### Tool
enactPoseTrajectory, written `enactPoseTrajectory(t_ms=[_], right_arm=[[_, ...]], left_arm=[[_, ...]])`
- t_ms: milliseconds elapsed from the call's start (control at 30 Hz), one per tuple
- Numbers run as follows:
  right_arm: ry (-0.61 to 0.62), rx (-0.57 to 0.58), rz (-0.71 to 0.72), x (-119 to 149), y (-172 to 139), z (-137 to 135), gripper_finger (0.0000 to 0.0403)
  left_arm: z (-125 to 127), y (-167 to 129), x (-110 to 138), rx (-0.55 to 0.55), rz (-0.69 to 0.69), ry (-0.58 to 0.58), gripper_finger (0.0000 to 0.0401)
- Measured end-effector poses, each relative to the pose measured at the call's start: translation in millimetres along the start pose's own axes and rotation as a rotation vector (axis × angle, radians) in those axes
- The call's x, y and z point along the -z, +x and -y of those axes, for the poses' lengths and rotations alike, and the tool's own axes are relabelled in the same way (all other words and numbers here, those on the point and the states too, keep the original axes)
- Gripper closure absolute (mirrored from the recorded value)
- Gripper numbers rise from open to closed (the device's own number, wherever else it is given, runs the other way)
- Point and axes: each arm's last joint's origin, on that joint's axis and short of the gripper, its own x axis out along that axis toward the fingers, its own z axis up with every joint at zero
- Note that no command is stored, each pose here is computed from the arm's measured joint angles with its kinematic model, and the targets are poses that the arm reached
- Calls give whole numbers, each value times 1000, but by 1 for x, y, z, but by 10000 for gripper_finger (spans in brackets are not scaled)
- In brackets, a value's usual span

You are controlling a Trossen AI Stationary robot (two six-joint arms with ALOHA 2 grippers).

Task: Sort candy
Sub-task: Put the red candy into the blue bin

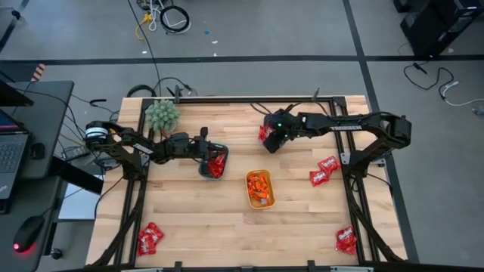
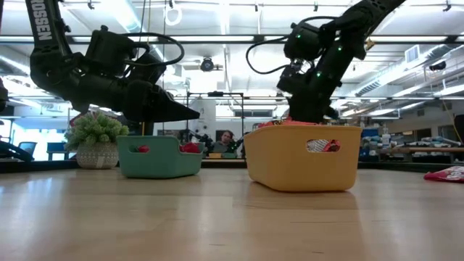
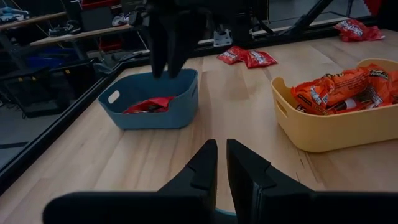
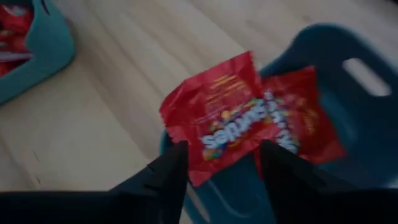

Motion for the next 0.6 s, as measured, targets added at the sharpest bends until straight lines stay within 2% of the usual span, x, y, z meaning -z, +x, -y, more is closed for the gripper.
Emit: enactPoseTrajectory(t_ms=[100,200,300,433,600], right_arm=[[-11,-8,20,-1,-17,2,200],[-68,-21,-35,9,-42,0,180],[-127,-19,-128,29,-68,-5,165],[-145,-13,-265,59,-94,-15,149],[-122,31,-444,98,-106,-26,134]], left_arm=[[0,0,0,0,0,0,364],[0,0,0,1,-3,-1,364],[0,0,1,1,-6,-2,364],[0,0,1,2,-7,-2,364],[0,0,1,1,-6,-2,364]])
